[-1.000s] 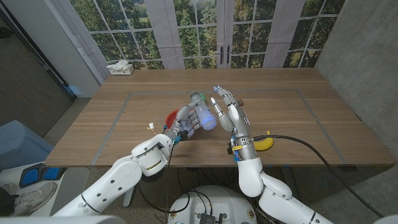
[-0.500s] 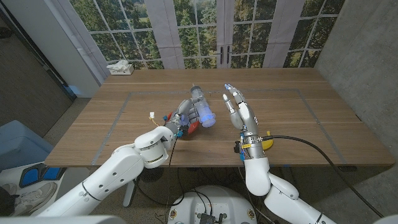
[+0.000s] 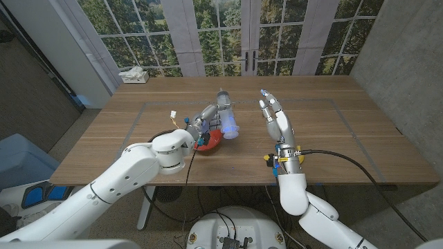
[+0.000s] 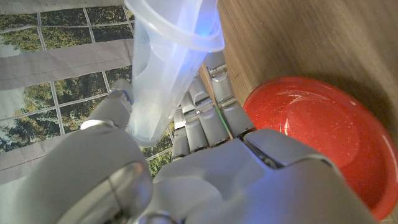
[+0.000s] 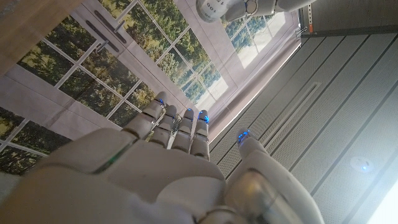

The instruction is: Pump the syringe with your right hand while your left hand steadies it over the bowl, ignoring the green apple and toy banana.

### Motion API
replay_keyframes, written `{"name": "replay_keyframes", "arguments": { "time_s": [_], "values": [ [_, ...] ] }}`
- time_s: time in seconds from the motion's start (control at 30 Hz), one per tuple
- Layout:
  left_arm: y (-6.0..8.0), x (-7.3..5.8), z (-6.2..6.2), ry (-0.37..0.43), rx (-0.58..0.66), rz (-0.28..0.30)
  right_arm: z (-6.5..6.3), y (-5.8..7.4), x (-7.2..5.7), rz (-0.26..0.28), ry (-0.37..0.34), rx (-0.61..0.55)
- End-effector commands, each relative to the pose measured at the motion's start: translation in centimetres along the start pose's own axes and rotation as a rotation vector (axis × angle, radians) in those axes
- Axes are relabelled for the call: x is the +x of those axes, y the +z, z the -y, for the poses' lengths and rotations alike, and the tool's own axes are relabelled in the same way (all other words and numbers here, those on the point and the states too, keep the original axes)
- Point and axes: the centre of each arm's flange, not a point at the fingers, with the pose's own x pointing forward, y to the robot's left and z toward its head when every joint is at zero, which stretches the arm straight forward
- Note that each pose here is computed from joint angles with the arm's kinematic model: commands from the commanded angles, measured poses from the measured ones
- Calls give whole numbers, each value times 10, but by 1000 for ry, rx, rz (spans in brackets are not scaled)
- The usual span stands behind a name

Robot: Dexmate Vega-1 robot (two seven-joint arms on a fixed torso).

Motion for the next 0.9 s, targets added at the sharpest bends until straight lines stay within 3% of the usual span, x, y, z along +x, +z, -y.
{"name": "replay_keyframes", "arguments": {
  "time_s": [0.03,0.53,0.9],
  "values": [
    [24,16,5,7,255,-41,13,0,4,21,-18,58],
    [46,43,21,26,546,-90,19,-2,8,33,-24,96],
    [49,61,34,24,707,-151,23,-4,7,47,-33,105]
  ]
}}
